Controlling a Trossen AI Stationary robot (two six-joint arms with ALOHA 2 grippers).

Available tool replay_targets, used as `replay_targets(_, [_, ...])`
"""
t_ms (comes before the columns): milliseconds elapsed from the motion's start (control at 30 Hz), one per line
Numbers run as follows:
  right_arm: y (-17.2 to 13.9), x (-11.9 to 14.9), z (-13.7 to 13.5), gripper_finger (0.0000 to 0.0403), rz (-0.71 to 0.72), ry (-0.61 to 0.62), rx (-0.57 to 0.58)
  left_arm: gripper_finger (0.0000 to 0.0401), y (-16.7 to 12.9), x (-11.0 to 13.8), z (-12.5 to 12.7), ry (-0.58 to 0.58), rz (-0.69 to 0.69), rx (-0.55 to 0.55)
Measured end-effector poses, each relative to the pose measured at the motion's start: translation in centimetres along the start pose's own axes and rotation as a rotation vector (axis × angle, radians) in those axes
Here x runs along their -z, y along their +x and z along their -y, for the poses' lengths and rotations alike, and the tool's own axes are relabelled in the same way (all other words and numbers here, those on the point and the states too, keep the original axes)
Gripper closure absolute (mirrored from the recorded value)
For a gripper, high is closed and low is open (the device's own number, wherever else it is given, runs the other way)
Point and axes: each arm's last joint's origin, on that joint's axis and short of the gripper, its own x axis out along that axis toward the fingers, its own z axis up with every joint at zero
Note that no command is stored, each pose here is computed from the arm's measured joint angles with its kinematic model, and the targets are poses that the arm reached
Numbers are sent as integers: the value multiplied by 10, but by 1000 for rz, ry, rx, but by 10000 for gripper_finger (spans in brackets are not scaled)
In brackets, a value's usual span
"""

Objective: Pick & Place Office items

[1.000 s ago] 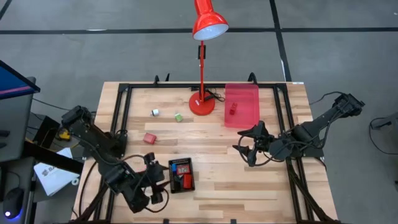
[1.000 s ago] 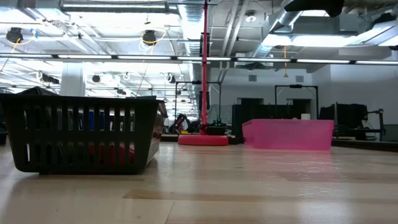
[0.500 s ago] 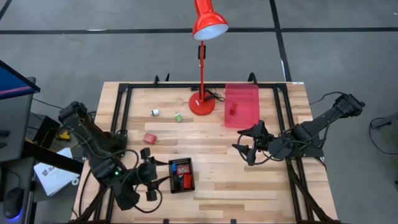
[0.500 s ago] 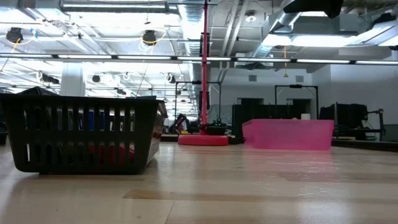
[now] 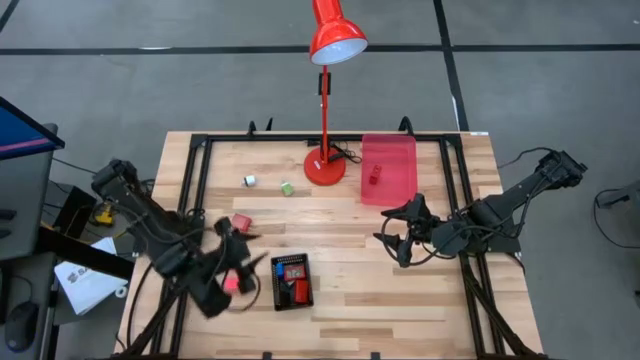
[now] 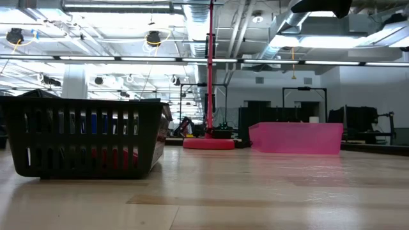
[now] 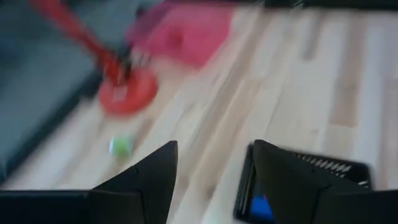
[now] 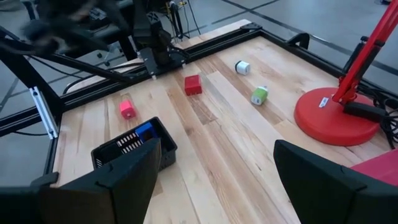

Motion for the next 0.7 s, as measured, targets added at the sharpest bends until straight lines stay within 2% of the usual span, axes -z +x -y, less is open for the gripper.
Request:
replay_targets(100, [0,0,0,97,0,0,0,186,18,17,-15,-91,-153,5])
replay_targets(267, [0,0,0,97,-3,0,-4,160,39,54,-18,-83,-446,98])
replay_targets(367, [0,0,0,97,-4,0,-5,143,45,68,-11,-73,-542,148])
replay_targets(700, [0,0,0,97,-7,39,-4,118,54,91,2,52,-744,141])
